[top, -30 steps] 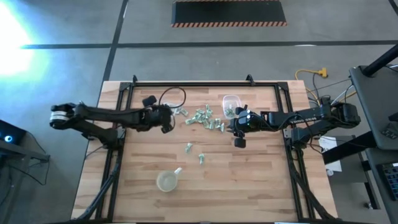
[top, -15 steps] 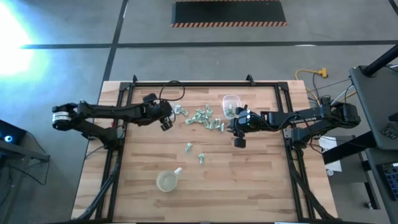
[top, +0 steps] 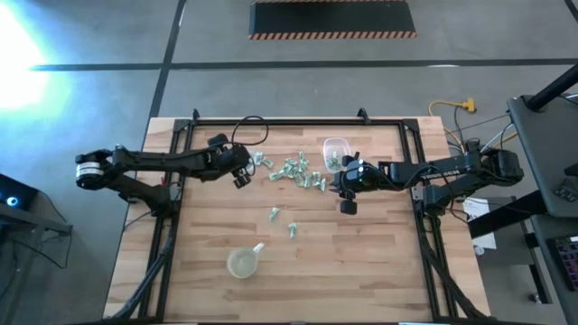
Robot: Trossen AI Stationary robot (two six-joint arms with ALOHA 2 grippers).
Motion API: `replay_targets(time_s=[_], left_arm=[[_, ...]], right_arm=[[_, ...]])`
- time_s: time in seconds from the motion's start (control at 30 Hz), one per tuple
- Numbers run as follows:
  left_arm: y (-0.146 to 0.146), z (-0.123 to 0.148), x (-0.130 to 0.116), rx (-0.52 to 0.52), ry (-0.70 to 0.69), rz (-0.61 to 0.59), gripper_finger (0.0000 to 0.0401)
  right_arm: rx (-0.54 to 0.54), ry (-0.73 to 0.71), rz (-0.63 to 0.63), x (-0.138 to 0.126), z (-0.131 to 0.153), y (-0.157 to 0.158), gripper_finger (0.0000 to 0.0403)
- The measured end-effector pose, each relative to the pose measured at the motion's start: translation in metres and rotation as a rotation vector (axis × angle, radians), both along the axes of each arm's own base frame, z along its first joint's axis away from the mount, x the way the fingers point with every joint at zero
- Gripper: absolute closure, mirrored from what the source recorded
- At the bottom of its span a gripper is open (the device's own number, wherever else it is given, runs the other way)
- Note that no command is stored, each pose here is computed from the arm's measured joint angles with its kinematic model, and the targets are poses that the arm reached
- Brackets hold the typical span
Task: Pick and place items into bin
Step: Put the green stevia packet into the square transparent bin, then put the green stevia packet into the rectangular transparent bin
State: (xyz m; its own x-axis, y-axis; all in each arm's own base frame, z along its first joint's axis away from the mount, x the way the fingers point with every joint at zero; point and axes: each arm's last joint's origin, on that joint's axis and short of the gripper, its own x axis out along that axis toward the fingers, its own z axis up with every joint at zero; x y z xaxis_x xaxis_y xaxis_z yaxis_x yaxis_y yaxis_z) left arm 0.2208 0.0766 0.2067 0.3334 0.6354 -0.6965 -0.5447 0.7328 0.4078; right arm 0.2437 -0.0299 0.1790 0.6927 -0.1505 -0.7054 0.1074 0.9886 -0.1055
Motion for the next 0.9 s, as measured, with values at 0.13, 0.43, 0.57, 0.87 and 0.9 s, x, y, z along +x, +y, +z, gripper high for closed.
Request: replay_targets(time_s=[0.13,0.43,0.57,0.87,0.9], left_arm=[[0.0,0.0,0.0,0.0,0.001,0.0,0.0392],[0.0,-0.001,0.0,0.003,0.004,0.003,0.0313],[0.0,-0.001,0.0,0.003,0.004,0.003,0.028],[-0.006,0.016,0.003,0.013,-0.065,-0.019,0.0267],[-0.008,0.018,0.003,0.014,-0.075,-0.029,0.0267]], right_arm=[[0.0,0.0,0.0,0.0,0.0,0.0,0.0335],[0.0,0.0,0.0,0.0,0.0,0.0,0.0335],[0.0,0.0,0.0,0.0,0.0,0.0,0.0335],[-0.006,-0.006,0.006,0.001,0.0,0.0,0.0335],[-0.007,-0.014,0.006,0.001,0.001,0.0,0.0335]])
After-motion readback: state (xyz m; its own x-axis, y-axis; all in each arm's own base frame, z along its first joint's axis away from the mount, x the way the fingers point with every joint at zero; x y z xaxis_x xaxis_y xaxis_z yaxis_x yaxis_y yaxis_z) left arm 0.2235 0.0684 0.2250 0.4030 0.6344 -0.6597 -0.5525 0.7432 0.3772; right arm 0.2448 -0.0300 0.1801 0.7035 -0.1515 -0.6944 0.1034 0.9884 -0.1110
